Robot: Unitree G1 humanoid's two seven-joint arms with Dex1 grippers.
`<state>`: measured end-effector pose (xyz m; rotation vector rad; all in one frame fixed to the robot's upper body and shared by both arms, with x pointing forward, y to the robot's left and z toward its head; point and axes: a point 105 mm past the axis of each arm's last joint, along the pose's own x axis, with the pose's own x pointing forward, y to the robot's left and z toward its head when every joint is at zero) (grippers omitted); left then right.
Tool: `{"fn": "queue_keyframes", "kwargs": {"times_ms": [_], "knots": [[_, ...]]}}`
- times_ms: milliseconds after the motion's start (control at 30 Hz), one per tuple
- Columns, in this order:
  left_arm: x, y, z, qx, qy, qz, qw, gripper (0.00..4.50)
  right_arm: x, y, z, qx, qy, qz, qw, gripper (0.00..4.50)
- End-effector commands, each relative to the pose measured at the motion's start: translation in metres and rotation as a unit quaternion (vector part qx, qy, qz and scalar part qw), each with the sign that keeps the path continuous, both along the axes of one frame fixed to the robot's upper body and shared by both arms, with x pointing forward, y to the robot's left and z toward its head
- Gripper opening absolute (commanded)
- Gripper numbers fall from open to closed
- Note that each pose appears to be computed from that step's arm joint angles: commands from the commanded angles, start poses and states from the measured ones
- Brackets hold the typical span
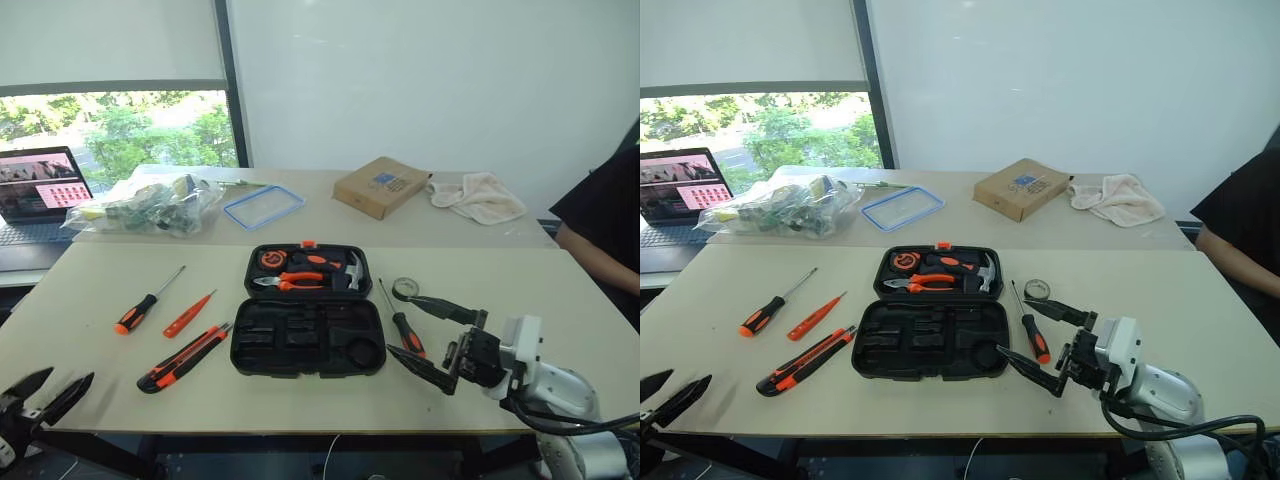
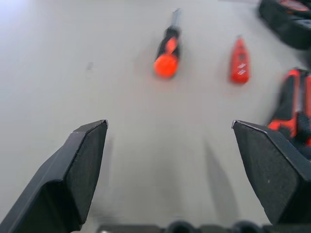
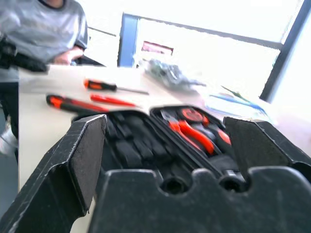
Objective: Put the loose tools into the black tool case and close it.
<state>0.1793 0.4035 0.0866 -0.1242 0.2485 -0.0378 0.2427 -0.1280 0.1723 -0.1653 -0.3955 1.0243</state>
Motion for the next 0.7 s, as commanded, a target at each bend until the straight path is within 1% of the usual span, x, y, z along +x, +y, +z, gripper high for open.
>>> {"fn": "queue_keyframes", "kwargs": {"times_ms": [33, 133, 200, 233, 300, 400, 533, 633, 700], "knots": [[0.012, 0.008, 0.02, 0.008, -0.018, 0.022, 1.0, 4.39, -0.004, 0.007, 0.008, -0.001, -0.031, 0.004, 1.0, 4.5], [0.041, -0.001, 0.042, 0.007, -0.033, -0.006, 0.999, 4.39, -0.005, 0.004, 0.003, -0.007, -0.021, 0.003, 1.0, 4.5], [0.071, -0.01, 0.055, 0.029, -0.007, -0.034, 0.999, 4.39, -0.005, 0.002, -0.001, -0.016, -0.012, 0.006, 1.0, 4.5], [0.087, -0.014, 0.06, 0.054, 0.009, -0.043, 0.998, 4.39, -0.006, 0.002, -0.004, -0.021, -0.01, 0.008, 1.0, 4.5], [0.109, -0.016, 0.066, 0.075, 0.035, -0.039, 0.996, 4.39, -0.005, 0.001, -0.007, -0.026, -0.008, 0.009, 1.0, 4.5], [0.132, -0.017, 0.061, 0.074, 0.087, -0.035, 0.993, 4.39, -0.005, 0.0, -0.008, -0.028, -0.008, 0.008, 1.0, 4.5], [0.149, -0.023, 0.05, 0.08, 0.124, -0.058, 0.987, 4.39, -0.005, -0.001, -0.009, -0.031, -0.01, 0.003, 0.999, 4.5], [0.155, -0.022, 0.041, 0.085, 0.148, -0.056, 0.984, 3.66, -0.004, -0.004, -0.009, -0.031, -0.014, -0.005, 0.999, 4.5], [0.156, -0.022, 0.035, 0.091, 0.164, -0.062, 0.98, 2.91, -0.005, -0.006, -0.009, -0.032, -0.016, -0.014, 0.999, 4.5]]}}
